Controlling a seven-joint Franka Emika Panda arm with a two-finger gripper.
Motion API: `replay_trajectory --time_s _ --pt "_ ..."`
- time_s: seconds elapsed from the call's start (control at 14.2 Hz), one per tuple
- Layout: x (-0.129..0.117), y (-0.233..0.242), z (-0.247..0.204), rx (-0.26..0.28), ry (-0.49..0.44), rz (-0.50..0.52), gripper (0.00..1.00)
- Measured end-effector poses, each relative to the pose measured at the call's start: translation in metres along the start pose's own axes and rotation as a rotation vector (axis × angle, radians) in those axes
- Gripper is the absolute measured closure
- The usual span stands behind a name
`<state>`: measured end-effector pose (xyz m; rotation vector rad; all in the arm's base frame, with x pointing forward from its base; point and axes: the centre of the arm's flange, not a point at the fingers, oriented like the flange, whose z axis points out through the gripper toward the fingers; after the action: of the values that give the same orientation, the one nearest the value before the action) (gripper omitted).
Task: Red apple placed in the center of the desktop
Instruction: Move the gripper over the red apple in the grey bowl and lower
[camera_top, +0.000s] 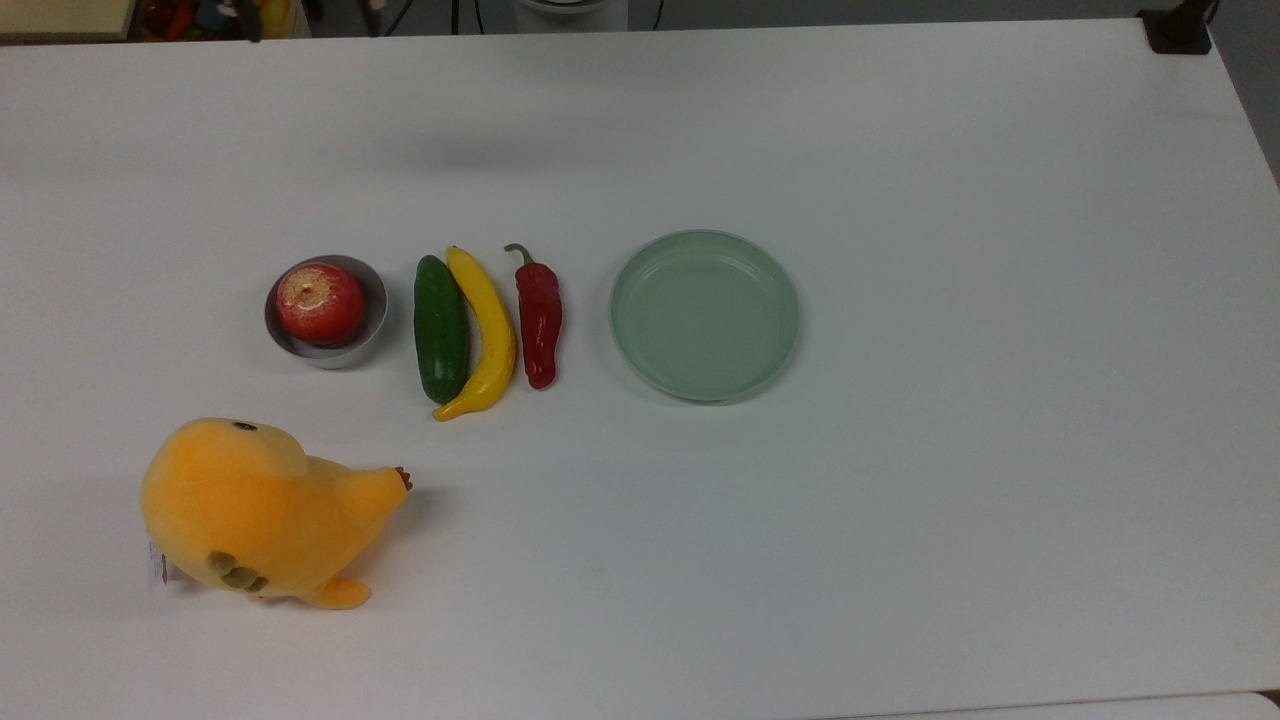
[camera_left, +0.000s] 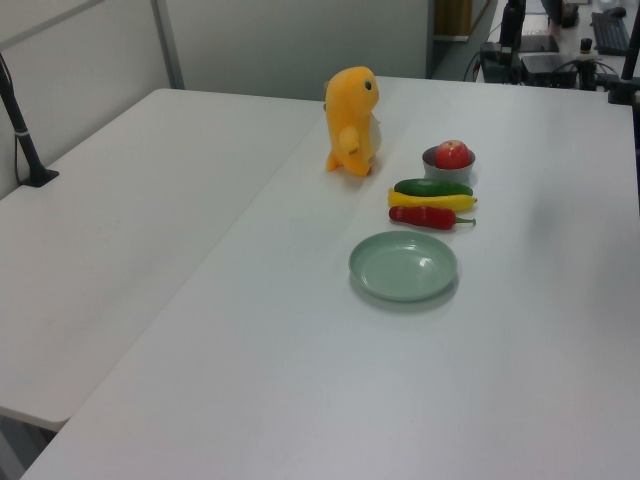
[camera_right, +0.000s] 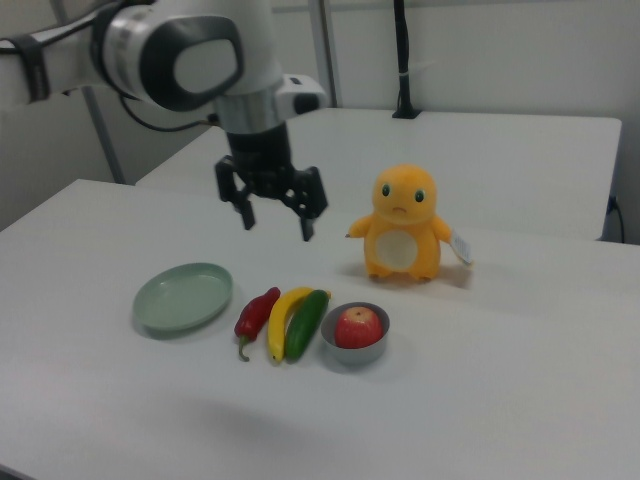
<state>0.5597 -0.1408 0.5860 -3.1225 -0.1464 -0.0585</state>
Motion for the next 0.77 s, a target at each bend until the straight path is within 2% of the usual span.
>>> replay_trajectory --time_s 0.21,0.77 --pt "0.016 0.034 0.019 -0.019 0.058 0.03 0.0" --pt "0.053 0.063 0.098 -0.041 0.085 0.052 0.0"
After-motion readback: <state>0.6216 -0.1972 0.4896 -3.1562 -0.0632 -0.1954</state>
